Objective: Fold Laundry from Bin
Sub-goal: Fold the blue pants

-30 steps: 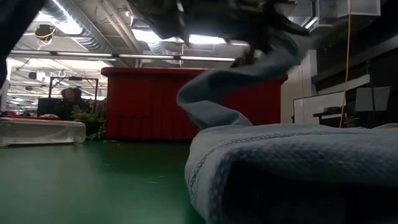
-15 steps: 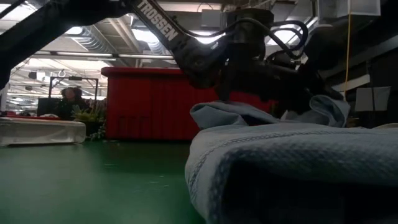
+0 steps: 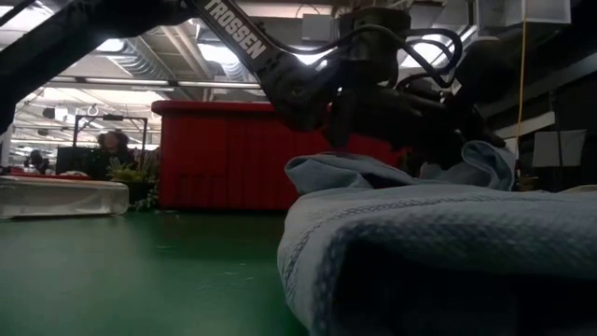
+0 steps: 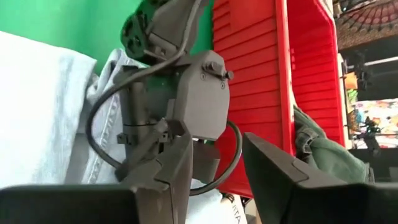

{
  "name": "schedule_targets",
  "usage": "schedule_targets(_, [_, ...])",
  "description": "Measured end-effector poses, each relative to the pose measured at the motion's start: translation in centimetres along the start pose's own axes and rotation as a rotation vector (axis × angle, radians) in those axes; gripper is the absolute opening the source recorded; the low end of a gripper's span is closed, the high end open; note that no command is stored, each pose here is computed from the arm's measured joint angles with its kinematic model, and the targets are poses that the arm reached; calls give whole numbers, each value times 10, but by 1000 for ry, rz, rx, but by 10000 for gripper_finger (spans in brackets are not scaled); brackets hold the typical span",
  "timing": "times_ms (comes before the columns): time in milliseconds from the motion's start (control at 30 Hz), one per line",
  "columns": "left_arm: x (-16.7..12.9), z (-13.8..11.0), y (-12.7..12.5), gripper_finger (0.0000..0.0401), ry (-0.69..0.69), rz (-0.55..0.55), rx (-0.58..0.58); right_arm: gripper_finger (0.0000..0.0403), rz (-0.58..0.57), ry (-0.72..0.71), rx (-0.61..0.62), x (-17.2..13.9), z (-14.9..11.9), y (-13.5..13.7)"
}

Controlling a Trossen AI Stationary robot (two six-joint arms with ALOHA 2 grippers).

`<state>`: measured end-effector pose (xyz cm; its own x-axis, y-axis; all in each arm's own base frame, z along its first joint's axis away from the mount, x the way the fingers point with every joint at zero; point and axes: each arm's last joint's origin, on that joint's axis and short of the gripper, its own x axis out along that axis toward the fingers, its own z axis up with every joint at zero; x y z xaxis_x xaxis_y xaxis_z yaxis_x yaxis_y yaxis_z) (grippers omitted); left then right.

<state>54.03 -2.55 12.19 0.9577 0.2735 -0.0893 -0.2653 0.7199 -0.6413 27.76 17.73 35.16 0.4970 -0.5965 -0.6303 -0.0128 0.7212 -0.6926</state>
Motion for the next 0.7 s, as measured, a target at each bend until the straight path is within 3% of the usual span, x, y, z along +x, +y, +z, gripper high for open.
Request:
schedule_targets(167, [0, 0, -16, 10, 3, -39, 4, 140, 3, 27, -23, 8, 1, -6])
schedule_targets(333, [5, 13, -32, 9, -40, -75, 109, 140, -3, 38, -32, 11, 2, -9])
schedule_targets(533, [8, 8, -19, 9, 62, 21, 155, 140, 5, 34, -43, 11, 2, -8])
schedule_targets(700, [11, -3, -10, 9, 88, 36, 165, 140, 13, 37, -47, 11, 2, -8])
